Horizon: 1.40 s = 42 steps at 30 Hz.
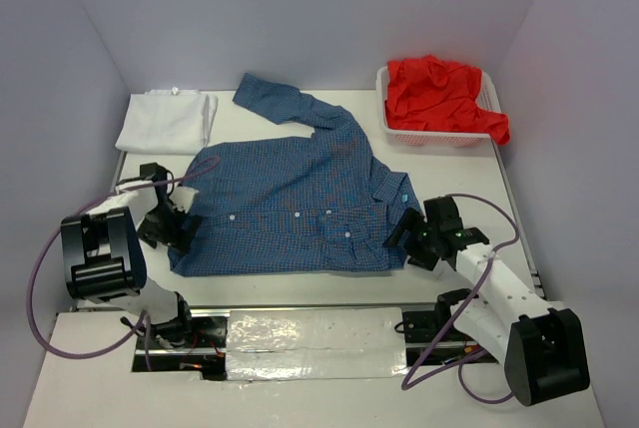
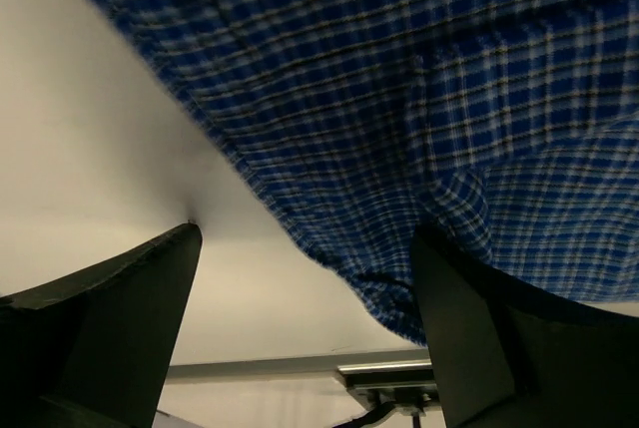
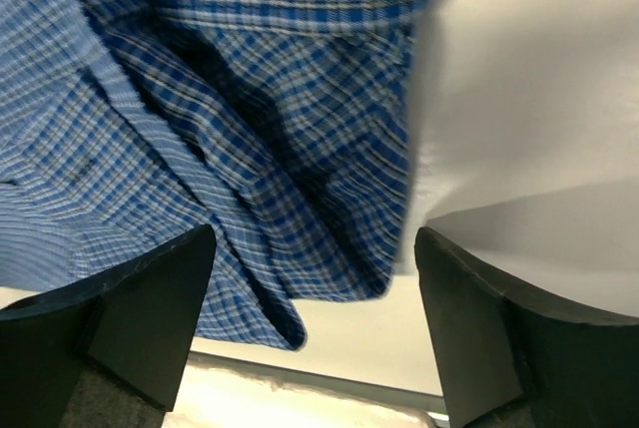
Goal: Fold and stack the long sleeve shirts
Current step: Fold the shirt
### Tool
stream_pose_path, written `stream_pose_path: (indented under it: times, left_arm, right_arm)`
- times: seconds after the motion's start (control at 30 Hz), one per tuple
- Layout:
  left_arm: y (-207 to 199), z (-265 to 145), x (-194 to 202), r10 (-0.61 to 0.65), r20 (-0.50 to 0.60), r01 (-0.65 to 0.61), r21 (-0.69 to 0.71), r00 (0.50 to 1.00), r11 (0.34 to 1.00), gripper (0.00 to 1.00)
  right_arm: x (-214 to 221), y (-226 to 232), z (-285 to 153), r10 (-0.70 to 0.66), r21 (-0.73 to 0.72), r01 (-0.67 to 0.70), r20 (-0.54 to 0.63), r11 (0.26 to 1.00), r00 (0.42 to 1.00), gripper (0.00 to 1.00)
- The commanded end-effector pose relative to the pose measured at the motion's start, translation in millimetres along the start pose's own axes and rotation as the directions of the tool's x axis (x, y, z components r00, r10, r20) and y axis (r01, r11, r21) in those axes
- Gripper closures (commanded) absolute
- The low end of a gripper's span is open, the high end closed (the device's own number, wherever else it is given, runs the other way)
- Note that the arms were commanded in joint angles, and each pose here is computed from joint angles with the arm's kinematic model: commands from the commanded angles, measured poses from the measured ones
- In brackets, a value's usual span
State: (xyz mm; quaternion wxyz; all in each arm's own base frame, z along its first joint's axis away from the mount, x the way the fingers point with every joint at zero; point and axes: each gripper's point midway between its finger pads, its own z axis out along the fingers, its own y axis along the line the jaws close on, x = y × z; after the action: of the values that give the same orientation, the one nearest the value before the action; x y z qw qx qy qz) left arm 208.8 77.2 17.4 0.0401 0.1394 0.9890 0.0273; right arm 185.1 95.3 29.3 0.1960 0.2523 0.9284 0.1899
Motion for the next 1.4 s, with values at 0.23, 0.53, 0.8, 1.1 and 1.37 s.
stream_pose_path:
  times: [0.23, 0.53, 0.8, 1.1, 1.37]
  left_arm:
    - [-13.2, 14.4, -9.3, 0.034, 0.029, -0.037, 0.106, 0.999, 0.994, 0.15]
    - [-32.8, 16.3, 5.1, 0.074, 0.015, -0.076, 0.193, 0.997, 0.978, 0.73]
    - [-28.0, -18.6, 26.3, 0.171, -0.026, -0.165, 0.159, 0.985, 0.973, 1.0]
    - [-31.1, -37.6, 68.8, 0.285, -0.104, -0.271, 0.135, 0.953, 0.953, 0.97]
    - [-39.3, -37.5, 65.6, 0.254, -0.101, -0.233, 0.184, 0.962, 0.955, 0.27]
  right_arm:
    - [8.0, 11.6, 7.9, 0.037, -0.116, -0.038, -0.008, 0.993, 0.999, 0.51]
    - [14.8, 6.4, 5.6, 0.024, -0.096, -0.028, -0.038, 0.995, 0.999, 1.0]
    - [17.4, -8.4, -33.2, 0.044, -0.013, -0.043, 0.01, 0.999, 0.999, 1.0]
    - [38.0, -22.2, -55.0, 0.096, -0.002, -0.096, 0.004, 0.995, 0.995, 1.0]
    - [42.9, -23.6, -61.8, 0.088, 0.004, -0.088, -0.013, 0.996, 0.996, 0.51]
